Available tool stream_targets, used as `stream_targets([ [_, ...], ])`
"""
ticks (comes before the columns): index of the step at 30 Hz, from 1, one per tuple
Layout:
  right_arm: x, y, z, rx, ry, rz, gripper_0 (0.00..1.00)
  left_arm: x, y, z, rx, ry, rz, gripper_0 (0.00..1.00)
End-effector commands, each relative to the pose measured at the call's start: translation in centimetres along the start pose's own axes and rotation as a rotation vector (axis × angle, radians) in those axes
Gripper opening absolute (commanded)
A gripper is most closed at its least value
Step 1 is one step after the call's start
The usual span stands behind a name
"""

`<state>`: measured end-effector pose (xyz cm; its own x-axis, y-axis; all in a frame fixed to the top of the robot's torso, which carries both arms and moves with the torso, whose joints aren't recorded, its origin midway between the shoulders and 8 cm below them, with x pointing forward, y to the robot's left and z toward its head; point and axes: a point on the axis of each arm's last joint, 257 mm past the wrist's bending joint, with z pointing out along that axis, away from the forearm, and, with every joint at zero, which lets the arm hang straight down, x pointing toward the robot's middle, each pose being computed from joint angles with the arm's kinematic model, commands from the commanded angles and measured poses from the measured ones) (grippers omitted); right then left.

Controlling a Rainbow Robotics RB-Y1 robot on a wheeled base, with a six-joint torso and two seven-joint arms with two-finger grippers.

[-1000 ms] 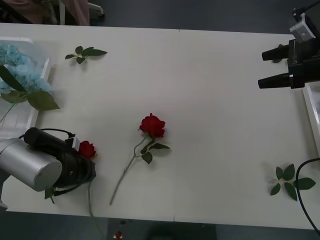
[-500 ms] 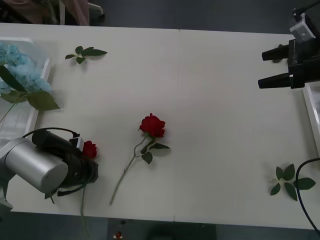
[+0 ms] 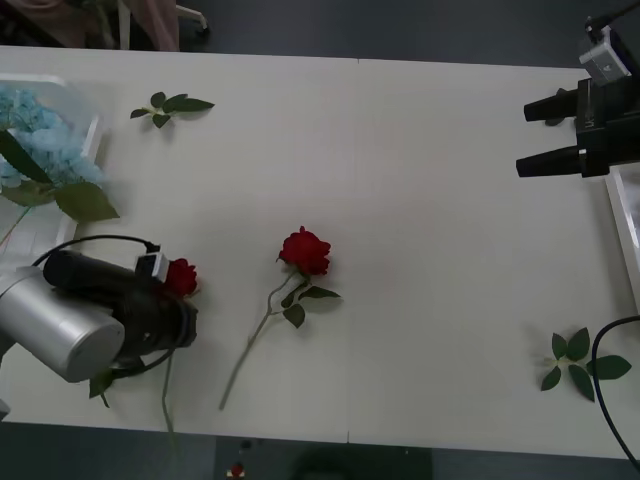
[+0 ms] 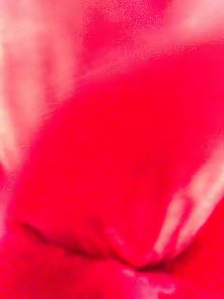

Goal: Put the red flowers into the right box and the blue flowers into the left box

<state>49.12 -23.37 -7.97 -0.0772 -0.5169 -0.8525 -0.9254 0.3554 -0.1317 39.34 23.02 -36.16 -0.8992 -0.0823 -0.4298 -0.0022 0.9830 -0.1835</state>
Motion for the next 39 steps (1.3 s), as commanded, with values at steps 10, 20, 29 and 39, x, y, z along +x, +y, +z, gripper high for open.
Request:
stream_targets([
  [10, -0.8, -0.5, -0.8, 0.022, 0.001, -0.046, 1.00, -14.4, -13.2, -15.4, 0.347, -0.429, 0.351, 0.00],
  [20, -0.8, -0.5, -0.8, 0.022, 0.001, -0.046, 1.00, -16.6, -23.9, -22.2, 0.640, -0.522, 0.415, 0.00],
  [29, 0.4, 0.9, -0.7, -0.035, 0.001, 0.033, 1.00, -18.9, -31.1, -25.4, 0.834, -0.533, 0.353, 0.00],
  [39, -1.9, 3.9, -0.3, -0.221, -0.145, 0.338, 1.00, -21.7, -35.9, -27.7, 0.976, -0.591, 0.279, 0.00],
])
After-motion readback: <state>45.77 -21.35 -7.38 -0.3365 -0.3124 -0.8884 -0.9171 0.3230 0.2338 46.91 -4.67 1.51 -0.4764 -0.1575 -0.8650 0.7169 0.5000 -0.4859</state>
